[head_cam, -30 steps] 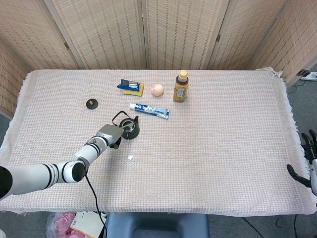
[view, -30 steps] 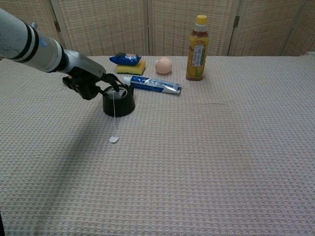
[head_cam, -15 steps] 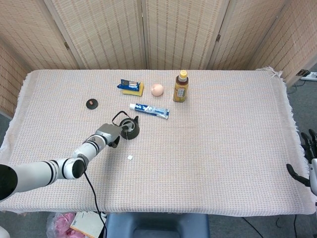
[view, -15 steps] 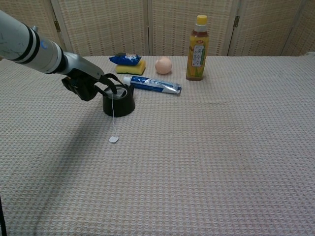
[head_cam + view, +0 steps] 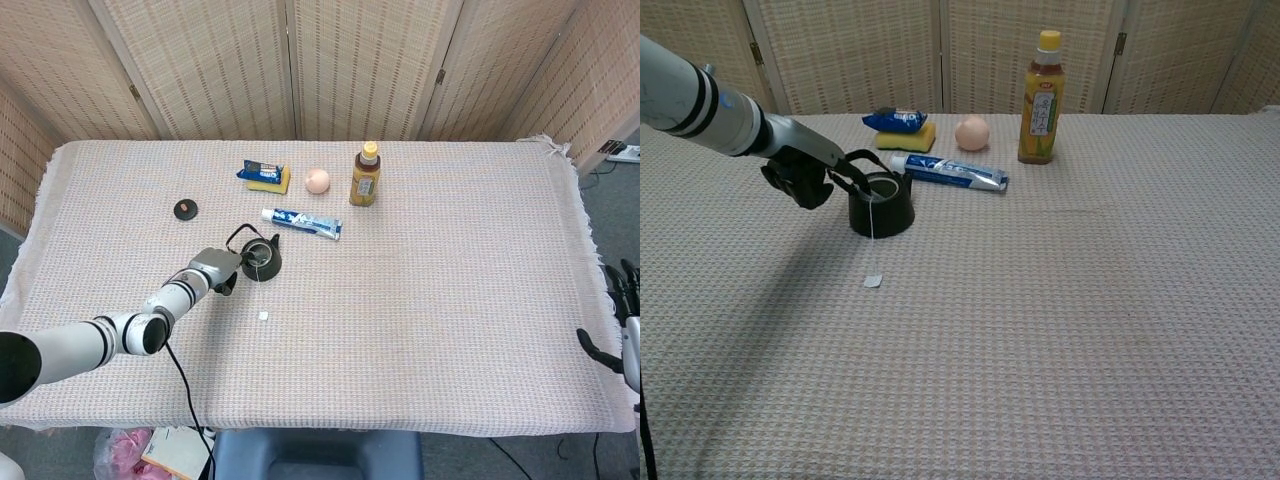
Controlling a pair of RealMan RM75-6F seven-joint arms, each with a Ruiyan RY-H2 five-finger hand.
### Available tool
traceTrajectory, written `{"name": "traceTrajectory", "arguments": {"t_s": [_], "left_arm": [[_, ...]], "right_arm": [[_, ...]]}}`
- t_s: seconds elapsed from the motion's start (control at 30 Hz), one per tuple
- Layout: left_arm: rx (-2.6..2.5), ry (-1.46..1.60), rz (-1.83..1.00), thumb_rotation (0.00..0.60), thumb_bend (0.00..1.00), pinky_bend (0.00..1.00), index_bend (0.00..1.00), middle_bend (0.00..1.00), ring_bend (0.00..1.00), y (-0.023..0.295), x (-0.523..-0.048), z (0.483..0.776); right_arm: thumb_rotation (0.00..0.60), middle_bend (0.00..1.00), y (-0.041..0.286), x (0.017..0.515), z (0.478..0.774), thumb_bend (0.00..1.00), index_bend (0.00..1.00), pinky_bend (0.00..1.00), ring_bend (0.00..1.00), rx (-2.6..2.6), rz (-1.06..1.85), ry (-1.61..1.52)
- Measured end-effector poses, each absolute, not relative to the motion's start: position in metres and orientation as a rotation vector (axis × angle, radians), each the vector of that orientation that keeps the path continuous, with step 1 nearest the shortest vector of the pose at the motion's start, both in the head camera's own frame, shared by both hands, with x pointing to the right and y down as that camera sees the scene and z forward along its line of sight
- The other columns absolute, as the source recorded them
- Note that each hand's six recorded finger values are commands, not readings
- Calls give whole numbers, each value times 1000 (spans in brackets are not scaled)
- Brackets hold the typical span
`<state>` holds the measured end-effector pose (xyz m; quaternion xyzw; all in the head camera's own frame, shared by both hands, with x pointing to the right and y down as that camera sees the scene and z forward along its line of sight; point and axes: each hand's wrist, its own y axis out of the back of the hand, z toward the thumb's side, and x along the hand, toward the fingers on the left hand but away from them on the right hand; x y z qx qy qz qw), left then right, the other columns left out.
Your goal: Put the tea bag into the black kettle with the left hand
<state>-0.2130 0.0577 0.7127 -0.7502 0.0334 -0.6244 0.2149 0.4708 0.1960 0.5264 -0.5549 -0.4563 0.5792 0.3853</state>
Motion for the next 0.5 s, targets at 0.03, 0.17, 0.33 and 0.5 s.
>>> {"name": "traceTrajectory", "arguments": {"t_s": [0.03, 0.17, 0.33, 0.5], "left_arm": [[-2083, 92, -1731, 600, 922, 1000, 0, 1000, 968, 58, -213, 714], [-2093, 80, -1728, 600, 922, 1000, 0, 1000, 968, 59, -214, 719], [-2109, 71, -1721, 600, 922, 1000, 0, 1000, 968, 61, -212, 723], [-2126, 69, -1702, 600, 922, 1000, 0, 1000, 968, 63, -207, 726]], "right_arm": [[600, 0, 196, 471, 527, 183, 0, 0, 0, -1414, 1477, -1162], [600, 0, 195, 471, 528, 183, 0, 0, 0, -1414, 1482, -1160], [600, 0, 194, 470, 529, 183, 0, 0, 0, -1417, 1486, -1157], [600, 0, 195, 470, 528, 183, 0, 0, 0, -1416, 1481, -1158]]}}
